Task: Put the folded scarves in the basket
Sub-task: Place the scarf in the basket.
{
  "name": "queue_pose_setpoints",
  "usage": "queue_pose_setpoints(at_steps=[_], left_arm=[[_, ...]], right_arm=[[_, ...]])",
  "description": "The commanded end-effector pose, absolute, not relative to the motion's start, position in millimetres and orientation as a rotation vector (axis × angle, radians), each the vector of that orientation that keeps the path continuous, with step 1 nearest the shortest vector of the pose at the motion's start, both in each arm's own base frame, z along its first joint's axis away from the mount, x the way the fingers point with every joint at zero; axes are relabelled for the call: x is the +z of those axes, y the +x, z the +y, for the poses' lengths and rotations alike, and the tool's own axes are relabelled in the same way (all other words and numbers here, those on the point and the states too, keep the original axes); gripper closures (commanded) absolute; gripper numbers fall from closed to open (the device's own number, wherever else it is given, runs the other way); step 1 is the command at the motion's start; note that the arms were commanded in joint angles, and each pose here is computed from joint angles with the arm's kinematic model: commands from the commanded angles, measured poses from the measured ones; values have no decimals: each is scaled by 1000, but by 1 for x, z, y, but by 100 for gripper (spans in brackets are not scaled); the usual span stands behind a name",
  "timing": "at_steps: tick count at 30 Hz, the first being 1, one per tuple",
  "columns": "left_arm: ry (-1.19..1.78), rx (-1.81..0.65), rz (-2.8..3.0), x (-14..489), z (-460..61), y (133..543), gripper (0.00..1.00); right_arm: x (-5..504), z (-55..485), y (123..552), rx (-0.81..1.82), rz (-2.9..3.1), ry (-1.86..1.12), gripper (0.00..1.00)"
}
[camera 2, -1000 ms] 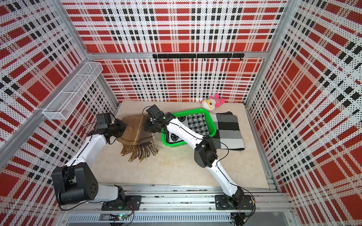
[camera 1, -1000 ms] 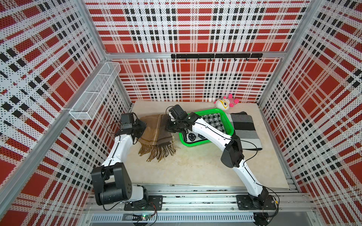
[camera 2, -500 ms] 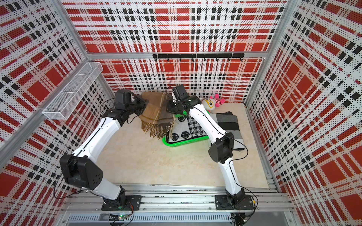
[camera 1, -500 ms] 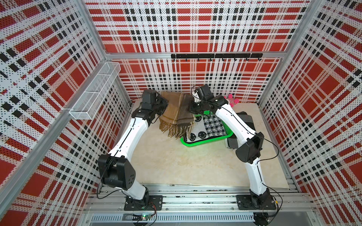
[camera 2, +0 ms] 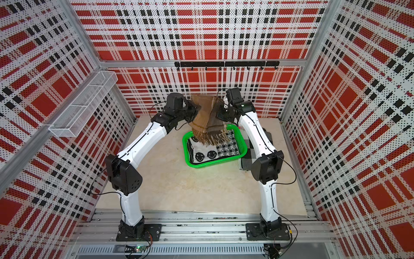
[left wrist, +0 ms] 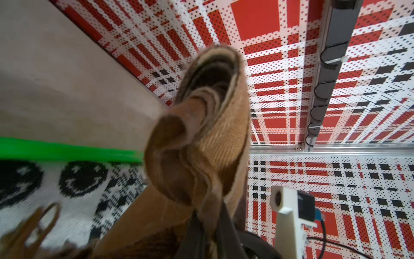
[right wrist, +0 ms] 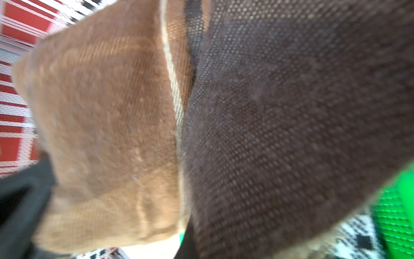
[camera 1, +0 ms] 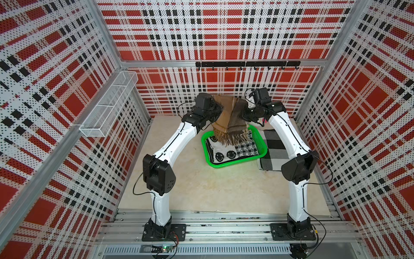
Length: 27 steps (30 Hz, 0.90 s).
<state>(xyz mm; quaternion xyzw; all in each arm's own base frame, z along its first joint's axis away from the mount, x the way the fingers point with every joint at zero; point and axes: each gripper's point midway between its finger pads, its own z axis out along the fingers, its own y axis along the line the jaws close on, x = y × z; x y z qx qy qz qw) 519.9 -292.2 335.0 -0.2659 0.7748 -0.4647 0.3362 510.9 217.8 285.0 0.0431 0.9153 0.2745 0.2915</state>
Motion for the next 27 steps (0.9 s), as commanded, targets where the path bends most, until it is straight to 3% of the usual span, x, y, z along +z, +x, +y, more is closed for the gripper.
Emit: queue_pose_setpoints(at_steps=[1, 12, 27], left_arm=[[-675, -1202, 2086, 308, -318, 504, 100], [-693, -1148, 2177, 249, -315, 455, 100], [-675, -1053, 2226, 241, -306, 431, 100]], right_arm=[[276, 187, 507, 619, 2468, 76, 100], [225, 164, 495, 453, 2579, 102, 100], [209, 172, 464, 437, 2663, 18, 100]])
